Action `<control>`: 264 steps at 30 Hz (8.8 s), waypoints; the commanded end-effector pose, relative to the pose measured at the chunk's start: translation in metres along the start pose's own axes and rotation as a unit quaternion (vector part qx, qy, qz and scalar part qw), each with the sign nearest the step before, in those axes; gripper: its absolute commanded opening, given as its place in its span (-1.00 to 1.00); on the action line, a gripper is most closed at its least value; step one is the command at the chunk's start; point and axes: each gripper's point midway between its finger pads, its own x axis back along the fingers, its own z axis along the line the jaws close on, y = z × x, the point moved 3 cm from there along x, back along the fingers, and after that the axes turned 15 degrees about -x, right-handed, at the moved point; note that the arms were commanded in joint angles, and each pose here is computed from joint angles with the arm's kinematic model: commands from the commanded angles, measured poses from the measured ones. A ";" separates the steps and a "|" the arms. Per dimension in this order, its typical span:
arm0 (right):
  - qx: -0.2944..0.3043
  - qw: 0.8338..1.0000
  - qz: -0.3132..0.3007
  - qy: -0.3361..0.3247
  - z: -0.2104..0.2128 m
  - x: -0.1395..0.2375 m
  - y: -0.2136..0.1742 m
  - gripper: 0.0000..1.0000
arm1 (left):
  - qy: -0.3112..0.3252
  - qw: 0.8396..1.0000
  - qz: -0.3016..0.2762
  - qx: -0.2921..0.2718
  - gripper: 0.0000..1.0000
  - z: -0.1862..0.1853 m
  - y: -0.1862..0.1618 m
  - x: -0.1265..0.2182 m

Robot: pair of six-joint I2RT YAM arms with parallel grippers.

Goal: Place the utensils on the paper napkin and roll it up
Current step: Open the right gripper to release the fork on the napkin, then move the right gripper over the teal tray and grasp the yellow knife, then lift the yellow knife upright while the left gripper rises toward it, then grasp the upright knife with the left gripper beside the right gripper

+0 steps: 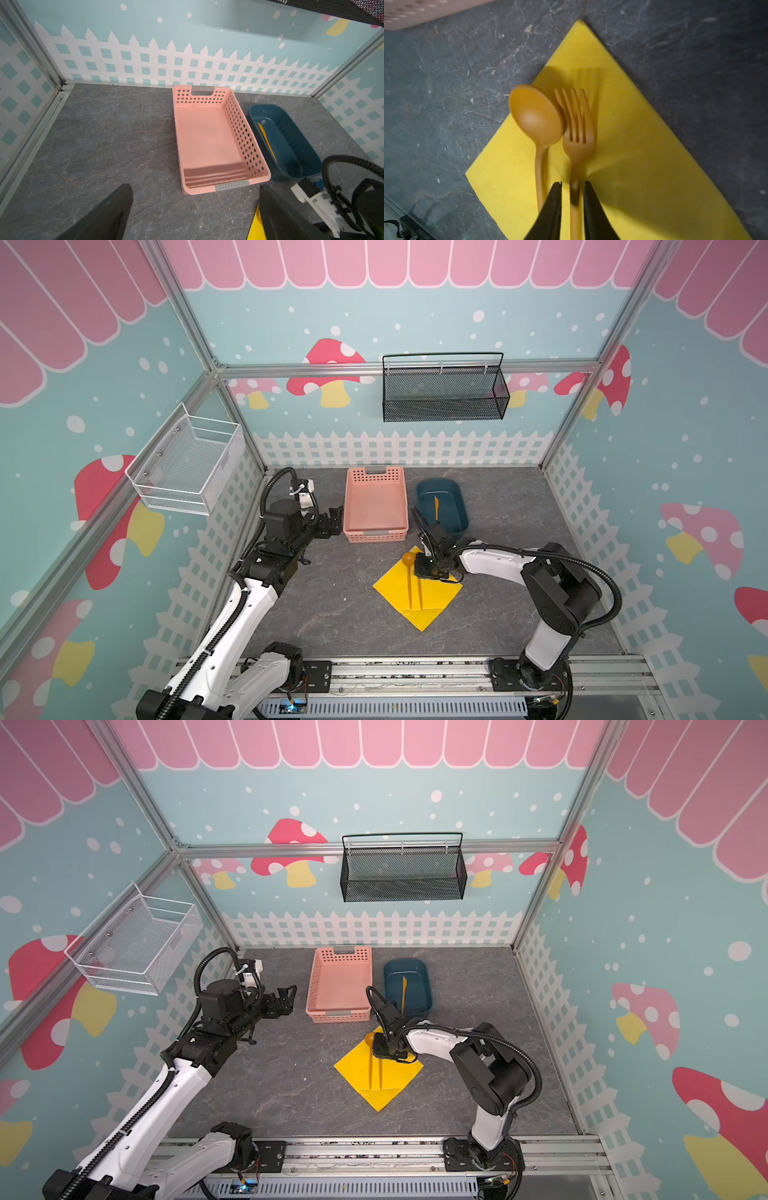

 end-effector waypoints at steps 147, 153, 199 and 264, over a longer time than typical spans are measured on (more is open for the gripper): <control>0.038 0.986 -0.112 -0.115 -0.001 0.027 0.214 -0.43 | 0.007 1.000 0.025 -0.007 0.90 0.003 -0.012 -0.015; 0.035 0.985 -0.098 -0.136 -0.011 0.006 0.217 -0.44 | 0.000 1.000 0.031 -0.003 0.90 0.001 -0.014 -0.019; 0.098 0.964 -0.248 -0.007 0.040 0.145 0.220 -0.97 | -0.066 0.997 -0.030 -0.028 0.73 -0.033 0.033 0.015; 0.433 0.599 -0.225 0.635 0.119 0.385 -0.036 -1.00 | -0.591 0.756 -0.236 -0.151 -0.37 -0.265 0.113 0.126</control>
